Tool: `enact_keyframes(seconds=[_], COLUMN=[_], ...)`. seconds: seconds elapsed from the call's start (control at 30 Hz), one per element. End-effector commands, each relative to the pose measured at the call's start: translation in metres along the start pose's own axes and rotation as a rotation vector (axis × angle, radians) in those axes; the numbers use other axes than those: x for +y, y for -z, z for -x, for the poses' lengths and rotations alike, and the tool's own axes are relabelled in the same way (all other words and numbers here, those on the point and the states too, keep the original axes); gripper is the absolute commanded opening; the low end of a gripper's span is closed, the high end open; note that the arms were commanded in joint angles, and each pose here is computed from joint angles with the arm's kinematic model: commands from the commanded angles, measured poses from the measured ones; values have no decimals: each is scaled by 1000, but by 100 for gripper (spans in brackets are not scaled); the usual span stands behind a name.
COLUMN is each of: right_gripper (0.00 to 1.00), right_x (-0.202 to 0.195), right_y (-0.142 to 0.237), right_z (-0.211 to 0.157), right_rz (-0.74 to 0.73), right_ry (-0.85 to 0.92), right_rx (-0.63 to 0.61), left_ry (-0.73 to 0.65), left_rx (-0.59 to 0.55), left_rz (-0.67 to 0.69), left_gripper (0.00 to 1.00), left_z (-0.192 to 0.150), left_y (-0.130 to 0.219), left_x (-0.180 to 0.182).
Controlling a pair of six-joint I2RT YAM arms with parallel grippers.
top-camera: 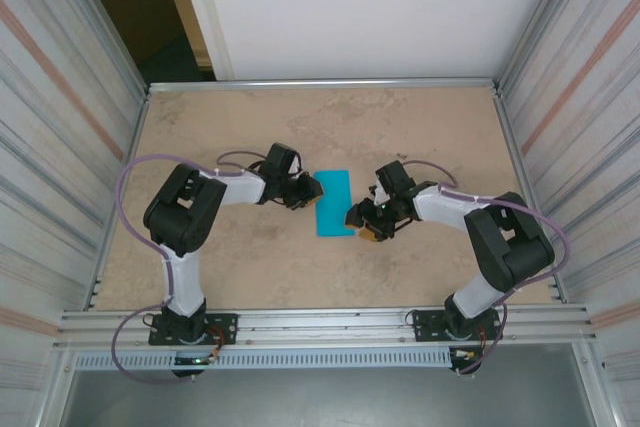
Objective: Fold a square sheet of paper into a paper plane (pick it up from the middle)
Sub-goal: First fold the square sheet of paper in half at the center of the table.
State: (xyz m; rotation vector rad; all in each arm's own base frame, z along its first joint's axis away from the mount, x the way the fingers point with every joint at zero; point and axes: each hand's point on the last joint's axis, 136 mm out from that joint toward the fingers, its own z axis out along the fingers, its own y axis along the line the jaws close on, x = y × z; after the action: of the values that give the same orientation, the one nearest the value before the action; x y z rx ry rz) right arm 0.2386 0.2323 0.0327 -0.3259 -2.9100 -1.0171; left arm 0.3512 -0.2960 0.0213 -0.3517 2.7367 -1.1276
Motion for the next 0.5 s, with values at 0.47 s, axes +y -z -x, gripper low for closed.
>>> enact_keyframes(seconds=[0.47], right_gripper=[33], right_x=[6], right_y=[-9], right_z=[8], right_rz=[9], right_ry=[20], right_rx=[7], left_ry=[107], left_rx=[73], left_rz=[181], left_gripper=[19], left_z=[-26], left_y=[-12], left_x=[58])
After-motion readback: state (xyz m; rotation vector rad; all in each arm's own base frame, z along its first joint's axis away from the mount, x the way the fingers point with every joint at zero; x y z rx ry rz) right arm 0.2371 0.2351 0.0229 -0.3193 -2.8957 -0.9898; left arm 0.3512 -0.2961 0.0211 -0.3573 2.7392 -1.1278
